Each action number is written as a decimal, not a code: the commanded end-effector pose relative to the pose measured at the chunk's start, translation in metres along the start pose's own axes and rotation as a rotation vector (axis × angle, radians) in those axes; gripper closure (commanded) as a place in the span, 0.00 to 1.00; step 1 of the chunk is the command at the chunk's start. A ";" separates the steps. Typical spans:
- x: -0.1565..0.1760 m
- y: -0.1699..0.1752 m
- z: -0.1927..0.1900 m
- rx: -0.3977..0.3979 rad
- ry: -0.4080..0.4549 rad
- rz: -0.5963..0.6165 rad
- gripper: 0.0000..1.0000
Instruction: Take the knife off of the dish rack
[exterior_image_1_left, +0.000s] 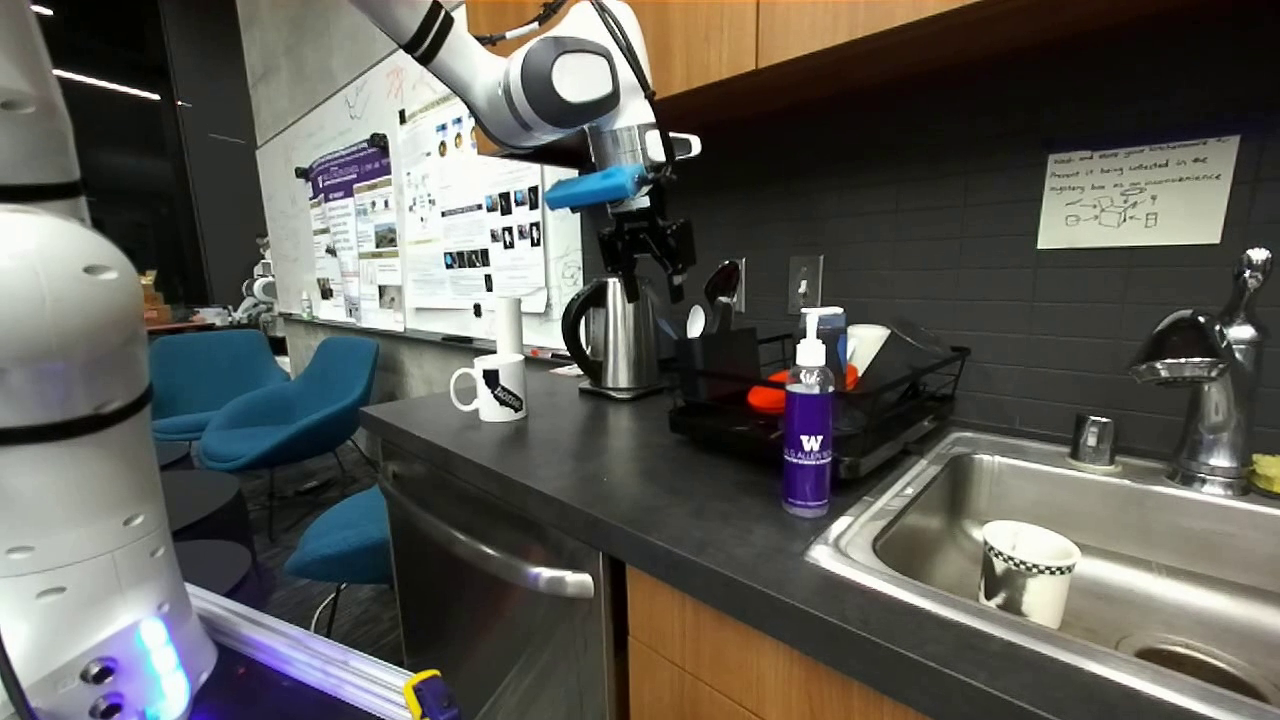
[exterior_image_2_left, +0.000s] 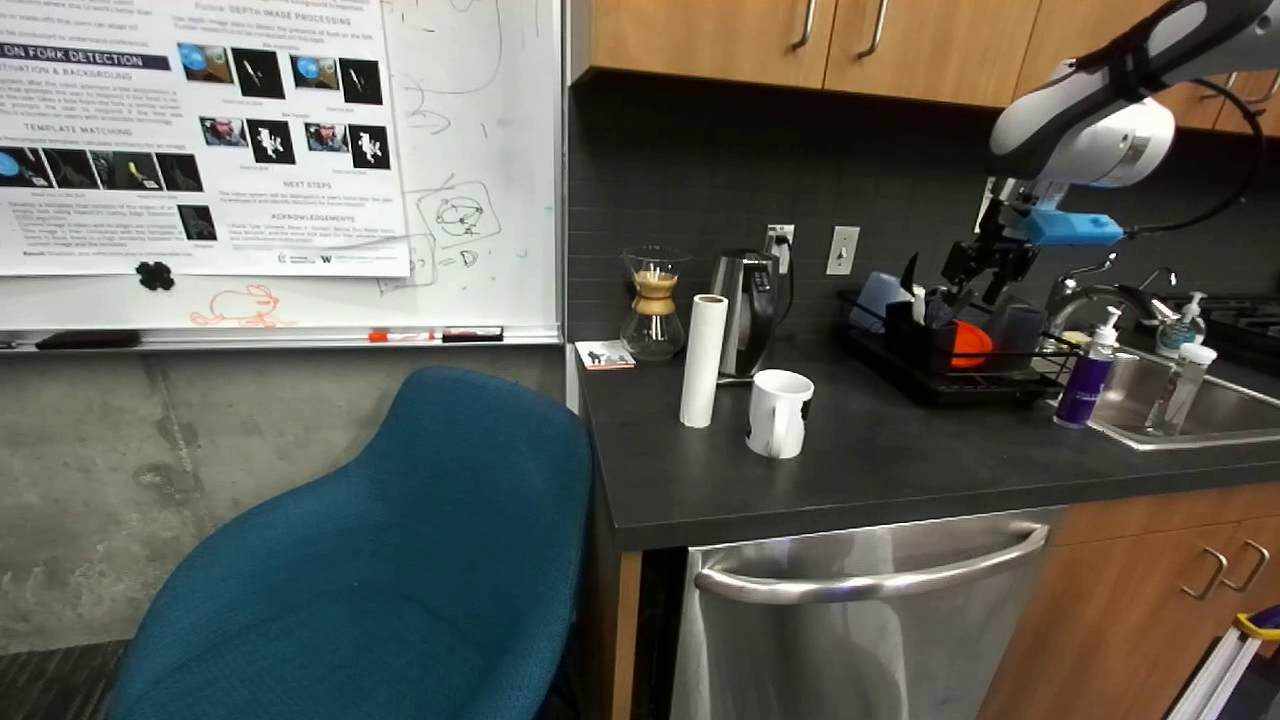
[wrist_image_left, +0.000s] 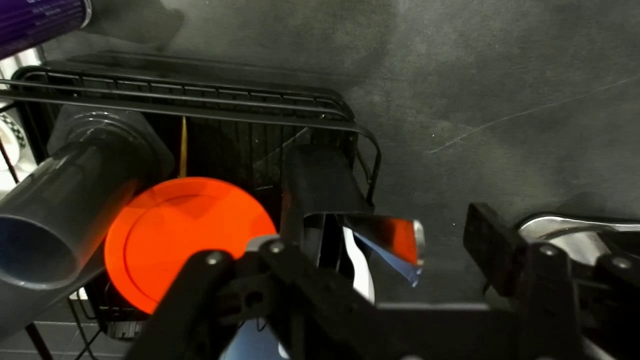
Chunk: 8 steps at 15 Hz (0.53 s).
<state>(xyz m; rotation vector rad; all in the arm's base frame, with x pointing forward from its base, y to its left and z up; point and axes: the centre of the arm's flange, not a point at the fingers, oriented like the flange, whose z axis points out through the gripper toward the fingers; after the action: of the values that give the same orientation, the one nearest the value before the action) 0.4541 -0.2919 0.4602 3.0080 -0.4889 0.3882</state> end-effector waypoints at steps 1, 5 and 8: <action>0.007 0.004 -0.003 -0.007 0.017 -0.015 0.49; 0.008 0.005 -0.005 -0.009 0.020 -0.014 0.79; 0.007 0.003 -0.006 -0.010 0.019 -0.016 1.00</action>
<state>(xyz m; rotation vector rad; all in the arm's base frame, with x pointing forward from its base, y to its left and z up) 0.4563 -0.2945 0.4651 3.0001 -0.4901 0.4020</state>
